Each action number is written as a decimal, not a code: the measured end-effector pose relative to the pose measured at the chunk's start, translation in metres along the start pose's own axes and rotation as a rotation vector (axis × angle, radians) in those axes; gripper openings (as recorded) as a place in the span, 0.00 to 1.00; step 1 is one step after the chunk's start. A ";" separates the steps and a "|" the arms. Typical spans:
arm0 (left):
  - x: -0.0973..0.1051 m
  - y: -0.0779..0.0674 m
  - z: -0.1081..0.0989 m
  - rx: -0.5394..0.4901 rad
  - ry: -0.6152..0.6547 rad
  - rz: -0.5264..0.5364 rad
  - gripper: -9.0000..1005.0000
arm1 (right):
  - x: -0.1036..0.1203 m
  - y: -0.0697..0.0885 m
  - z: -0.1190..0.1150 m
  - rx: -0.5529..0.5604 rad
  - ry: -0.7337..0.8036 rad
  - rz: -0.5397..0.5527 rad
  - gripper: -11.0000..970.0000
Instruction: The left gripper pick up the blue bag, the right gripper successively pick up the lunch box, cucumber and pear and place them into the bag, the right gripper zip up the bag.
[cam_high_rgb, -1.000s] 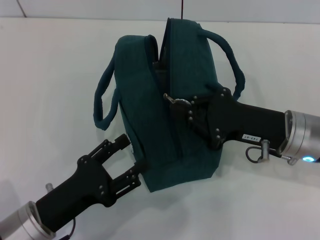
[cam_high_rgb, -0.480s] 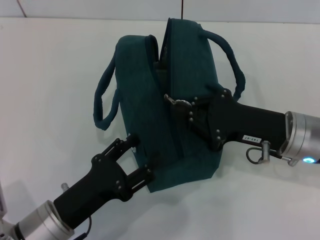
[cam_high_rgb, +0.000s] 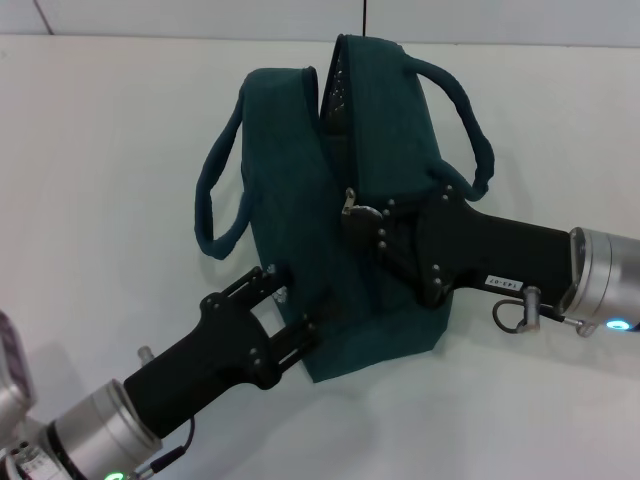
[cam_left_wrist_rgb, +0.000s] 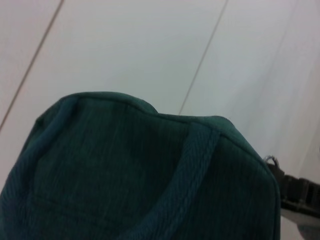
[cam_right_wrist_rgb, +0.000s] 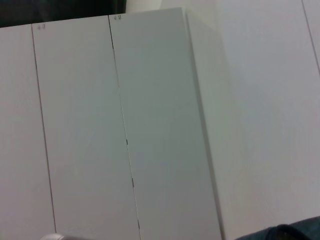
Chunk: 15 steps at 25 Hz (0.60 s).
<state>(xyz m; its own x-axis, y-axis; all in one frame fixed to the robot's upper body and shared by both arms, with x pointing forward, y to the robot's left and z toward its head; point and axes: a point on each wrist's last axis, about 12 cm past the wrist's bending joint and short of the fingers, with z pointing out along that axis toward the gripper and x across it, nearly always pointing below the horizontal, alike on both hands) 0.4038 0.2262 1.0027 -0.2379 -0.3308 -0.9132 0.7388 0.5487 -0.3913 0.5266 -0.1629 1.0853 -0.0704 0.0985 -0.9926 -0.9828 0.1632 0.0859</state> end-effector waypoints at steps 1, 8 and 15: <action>0.000 0.001 0.001 0.002 0.007 0.009 0.75 | 0.000 0.000 0.000 0.000 0.000 0.000 0.02; 0.001 0.006 0.010 0.016 0.053 0.040 0.48 | 0.000 0.000 -0.001 0.007 -0.006 0.003 0.02; 0.001 0.008 0.011 0.013 0.062 0.046 0.24 | 0.001 0.001 -0.004 0.022 -0.018 0.013 0.02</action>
<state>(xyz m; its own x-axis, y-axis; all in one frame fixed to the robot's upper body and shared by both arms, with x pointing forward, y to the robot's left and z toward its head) 0.4163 0.2217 1.0003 -0.2414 -0.2574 -0.9357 0.7581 0.5520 -0.3474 0.5250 -0.1665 1.0842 -0.0795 0.1182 -0.9898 -0.9778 0.1836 0.1005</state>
